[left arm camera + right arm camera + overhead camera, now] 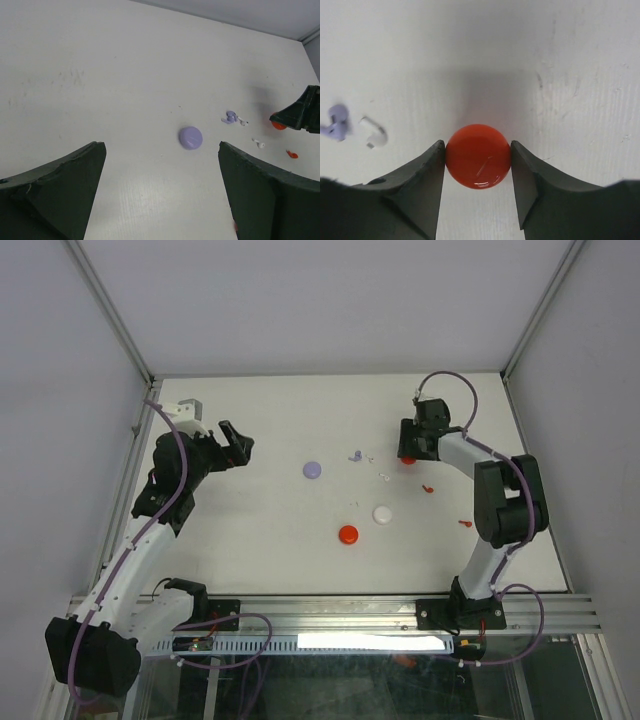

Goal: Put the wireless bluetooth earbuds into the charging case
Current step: Pick up the charging case at the center of the board.

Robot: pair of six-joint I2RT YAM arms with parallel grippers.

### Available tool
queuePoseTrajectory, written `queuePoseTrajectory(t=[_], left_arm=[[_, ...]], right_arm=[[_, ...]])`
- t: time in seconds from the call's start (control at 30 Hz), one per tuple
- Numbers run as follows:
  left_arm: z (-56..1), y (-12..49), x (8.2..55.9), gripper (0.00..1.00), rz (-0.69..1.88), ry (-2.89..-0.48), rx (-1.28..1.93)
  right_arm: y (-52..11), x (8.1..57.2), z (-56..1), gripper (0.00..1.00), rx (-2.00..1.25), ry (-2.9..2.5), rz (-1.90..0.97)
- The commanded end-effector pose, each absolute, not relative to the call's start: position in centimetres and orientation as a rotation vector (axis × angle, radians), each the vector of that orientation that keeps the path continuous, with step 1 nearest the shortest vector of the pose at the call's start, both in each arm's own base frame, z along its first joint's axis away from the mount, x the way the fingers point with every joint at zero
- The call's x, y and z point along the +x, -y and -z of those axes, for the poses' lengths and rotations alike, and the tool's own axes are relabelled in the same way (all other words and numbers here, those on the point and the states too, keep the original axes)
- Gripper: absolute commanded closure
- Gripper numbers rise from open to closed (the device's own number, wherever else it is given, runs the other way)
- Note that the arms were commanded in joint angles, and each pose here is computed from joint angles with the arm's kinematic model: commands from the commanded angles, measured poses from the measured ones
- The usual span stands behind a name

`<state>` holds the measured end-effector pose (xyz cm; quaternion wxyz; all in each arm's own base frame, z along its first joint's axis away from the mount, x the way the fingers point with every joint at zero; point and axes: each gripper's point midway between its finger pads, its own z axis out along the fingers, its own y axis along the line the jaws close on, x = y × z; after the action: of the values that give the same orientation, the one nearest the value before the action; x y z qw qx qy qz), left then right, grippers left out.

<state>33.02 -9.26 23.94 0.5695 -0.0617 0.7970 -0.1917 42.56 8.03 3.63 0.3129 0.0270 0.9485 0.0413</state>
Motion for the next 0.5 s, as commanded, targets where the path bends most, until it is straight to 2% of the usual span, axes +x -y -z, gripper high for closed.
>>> queuePoseTrajectory(t=[0.0, 0.47], left_arm=[[-26.5, 11.4, 32.9, 0.01, 0.581, -1.789, -0.04], [-25.8, 14.3, 29.2, 0.01, 0.849, -1.822, -0.028]], right_arm=[[-12.3, 42.1, -10.2, 0.63, -0.11, -2.344, -0.245], [-23.8, 34.8, -21.3, 0.64, -0.729, -1.925, -0.403]])
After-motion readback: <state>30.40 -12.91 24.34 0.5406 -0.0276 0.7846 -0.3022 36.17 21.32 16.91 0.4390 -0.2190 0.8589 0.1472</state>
